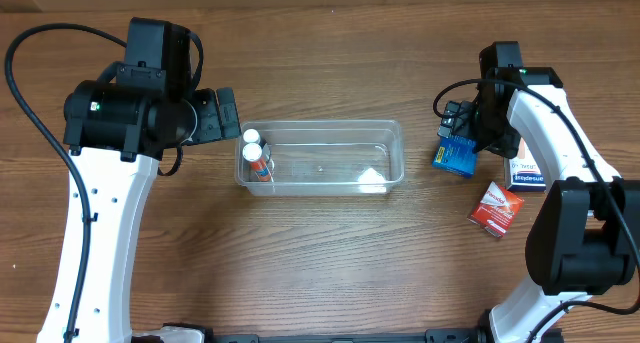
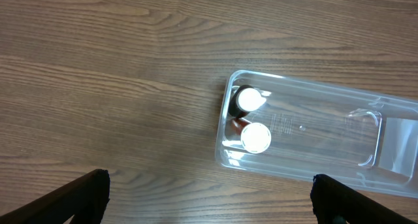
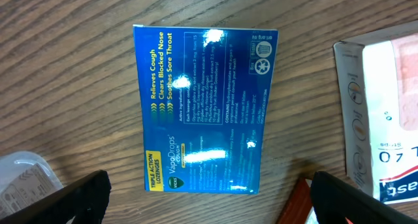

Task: Pack container
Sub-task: 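Move the right gripper to the blue lozenge box and grasp it, then lower the blue box with the right gripper into the container's right end, then grasp the white Hansaplast box with the right gripper, then place the white box with the right gripper into the container beside the blue box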

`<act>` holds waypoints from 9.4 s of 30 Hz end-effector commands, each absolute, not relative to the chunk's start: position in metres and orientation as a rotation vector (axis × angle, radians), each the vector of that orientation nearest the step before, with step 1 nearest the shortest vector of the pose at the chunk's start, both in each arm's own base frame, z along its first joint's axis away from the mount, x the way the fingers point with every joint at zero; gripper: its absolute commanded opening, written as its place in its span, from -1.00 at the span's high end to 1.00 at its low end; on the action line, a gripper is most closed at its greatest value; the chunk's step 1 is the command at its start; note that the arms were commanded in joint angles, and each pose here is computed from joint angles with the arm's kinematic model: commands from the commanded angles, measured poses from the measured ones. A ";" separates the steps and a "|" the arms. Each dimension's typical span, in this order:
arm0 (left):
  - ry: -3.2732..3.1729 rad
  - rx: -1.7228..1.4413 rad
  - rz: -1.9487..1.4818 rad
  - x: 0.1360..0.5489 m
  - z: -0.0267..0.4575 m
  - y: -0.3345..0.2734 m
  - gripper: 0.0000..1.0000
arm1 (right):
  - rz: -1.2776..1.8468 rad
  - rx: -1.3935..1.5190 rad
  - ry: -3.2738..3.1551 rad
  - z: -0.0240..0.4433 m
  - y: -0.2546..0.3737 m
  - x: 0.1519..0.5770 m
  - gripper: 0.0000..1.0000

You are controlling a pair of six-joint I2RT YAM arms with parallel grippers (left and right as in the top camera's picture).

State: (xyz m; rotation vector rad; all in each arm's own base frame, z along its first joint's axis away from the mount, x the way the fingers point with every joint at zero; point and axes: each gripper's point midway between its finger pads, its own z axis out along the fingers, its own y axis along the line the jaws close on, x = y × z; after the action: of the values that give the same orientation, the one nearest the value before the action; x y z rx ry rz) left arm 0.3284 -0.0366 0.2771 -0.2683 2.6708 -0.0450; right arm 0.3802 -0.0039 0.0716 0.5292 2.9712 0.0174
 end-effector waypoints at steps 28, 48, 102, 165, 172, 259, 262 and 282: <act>2.666 -0.265 -0.037 0.331 0.279 -0.036 -1.00 | 0.016 0.566 3.068 0.012 0.000 0.386 -0.65; 2.670 -0.264 -0.035 0.330 0.279 -0.035 -1.00 | 0.057 0.462 2.948 0.107 0.019 0.387 -0.53; 2.674 -0.254 -0.028 0.329 0.278 -0.035 -1.00 | 0.074 -0.083 2.926 0.128 0.182 0.355 -0.78; 2.667 -0.216 -0.020 0.332 0.279 -0.035 -1.00 | 0.027 0.466 3.160 0.008 -0.127 0.352 -0.54; 2.667 -0.216 -0.020 0.332 0.279 -0.035 -1.00 | 0.083 0.499 3.091 0.037 -0.124 0.369 -0.49; 2.614 -0.700 0.076 0.319 0.276 0.077 -1.00 | 0.199 -0.115 2.827 0.149 0.242 0.360 -1.00; 2.617 -0.689 0.078 0.319 0.276 0.077 -1.00 | 0.147 0.045 2.697 0.203 0.203 0.369 -1.00; 2.626 -0.681 0.081 0.317 0.275 0.077 -1.00 | -0.034 0.869 2.858 0.176 -0.023 0.307 -1.00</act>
State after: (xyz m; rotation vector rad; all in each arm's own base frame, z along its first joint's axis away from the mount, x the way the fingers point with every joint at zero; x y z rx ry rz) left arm 0.3150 0.0763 0.2728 -0.7002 2.6280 0.0837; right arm 0.3150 -0.0223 0.1994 0.8737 2.7853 -0.0804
